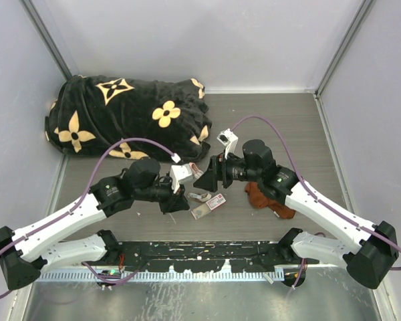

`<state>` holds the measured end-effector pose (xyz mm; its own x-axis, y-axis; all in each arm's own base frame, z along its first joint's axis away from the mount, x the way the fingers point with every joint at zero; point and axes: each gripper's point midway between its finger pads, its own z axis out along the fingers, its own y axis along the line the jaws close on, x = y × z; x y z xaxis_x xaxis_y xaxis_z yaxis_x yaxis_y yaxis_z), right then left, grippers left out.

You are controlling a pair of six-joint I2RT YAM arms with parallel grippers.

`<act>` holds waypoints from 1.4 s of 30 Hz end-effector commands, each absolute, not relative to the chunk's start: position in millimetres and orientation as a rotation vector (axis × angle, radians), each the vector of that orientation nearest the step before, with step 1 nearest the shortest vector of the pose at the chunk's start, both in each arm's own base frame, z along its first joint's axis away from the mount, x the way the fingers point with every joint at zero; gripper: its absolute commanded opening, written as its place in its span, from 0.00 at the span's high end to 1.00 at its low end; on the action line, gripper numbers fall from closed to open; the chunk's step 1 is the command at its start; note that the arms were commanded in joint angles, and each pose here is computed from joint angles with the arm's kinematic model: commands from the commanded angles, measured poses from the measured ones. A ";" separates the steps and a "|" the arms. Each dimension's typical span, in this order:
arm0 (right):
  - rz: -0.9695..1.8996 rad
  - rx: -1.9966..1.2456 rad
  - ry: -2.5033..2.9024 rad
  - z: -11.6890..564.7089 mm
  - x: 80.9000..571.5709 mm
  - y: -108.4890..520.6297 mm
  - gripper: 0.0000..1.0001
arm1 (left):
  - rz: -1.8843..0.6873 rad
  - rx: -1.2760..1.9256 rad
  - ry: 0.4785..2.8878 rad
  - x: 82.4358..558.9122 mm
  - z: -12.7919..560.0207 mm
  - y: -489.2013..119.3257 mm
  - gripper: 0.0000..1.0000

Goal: Load the staples into the stapler
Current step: Pick up the staple from the center of the board.

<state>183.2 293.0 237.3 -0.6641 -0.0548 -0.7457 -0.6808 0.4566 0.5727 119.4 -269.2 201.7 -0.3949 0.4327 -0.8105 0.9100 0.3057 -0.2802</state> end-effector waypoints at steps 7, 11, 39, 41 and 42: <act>1.568 -0.462 2.092 237.4 140.6 315.1 0.50 | -0.806 1.276 1.858 126.7 206.7 -271.3 1.00; 1.570 -0.451 2.109 235.6 135.0 323.7 0.58 | -0.804 1.297 1.868 123.5 201.6 -273.1 1.00; 1.539 -0.495 2.193 218.9 131.1 339.9 0.81 | -0.775 1.337 1.890 119.5 192.2 -275.8 1.00; 1.539 -0.491 2.203 217.4 130.5 339.9 0.83 | -0.765 1.330 1.895 120.9 191.4 -275.1 1.00; 1.538 -0.489 2.209 215.9 129.9 339.9 0.84 | -0.762 1.328 1.897 121.6 191.4 -275.1 1.00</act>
